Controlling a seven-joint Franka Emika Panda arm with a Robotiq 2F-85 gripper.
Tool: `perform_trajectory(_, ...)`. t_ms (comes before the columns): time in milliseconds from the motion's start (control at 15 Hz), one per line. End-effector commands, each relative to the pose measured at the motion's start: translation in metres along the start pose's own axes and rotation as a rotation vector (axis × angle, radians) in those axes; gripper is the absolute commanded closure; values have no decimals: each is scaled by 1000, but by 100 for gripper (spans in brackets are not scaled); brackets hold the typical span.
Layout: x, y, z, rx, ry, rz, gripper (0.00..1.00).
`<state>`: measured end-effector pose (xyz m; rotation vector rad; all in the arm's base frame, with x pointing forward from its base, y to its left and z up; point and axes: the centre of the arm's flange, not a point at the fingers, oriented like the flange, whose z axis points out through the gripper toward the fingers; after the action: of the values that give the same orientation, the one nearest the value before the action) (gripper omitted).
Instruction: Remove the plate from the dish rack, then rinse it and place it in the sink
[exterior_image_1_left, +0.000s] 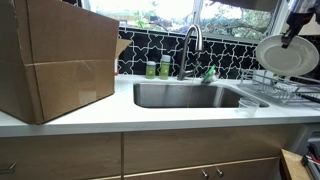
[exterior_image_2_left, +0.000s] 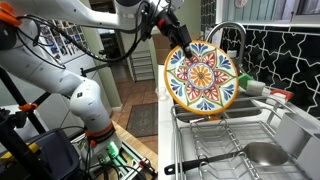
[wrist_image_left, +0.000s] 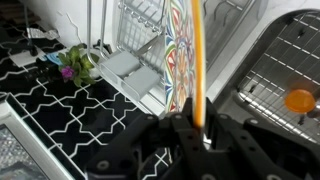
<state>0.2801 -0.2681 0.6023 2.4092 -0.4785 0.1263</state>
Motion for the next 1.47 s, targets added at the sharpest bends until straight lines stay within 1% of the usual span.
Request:
perform_trajectory(0,23,-37,-36,-8,5,-204,97)
perform_trajectory(200,42,-80,-56,-38,15,-374,97)
perform_trajectory(400,60,-117,-63,-64,46,-535,97)
perform_trajectory(533,73,-134,-62,-83,57,-639,97)
perform_trajectory(600,53,-132,-61,-43,53,-549,88)
perform_trajectory(733,62,-143,-60,-52,50,-602,88)
perform_trajectory(933,67,-145,-59,-56,46,-619,88)
perform_trajectory(1000,67,-144,-59,-56,47,-620,97)
perform_trajectory(1067,69,-148,-57,-55,53,-643,97)
perform_trajectory(1200,87,-167,-54,-55,111,-691,97)
perform_trajectory(1400,106,-194,-51,-81,194,-763,97)
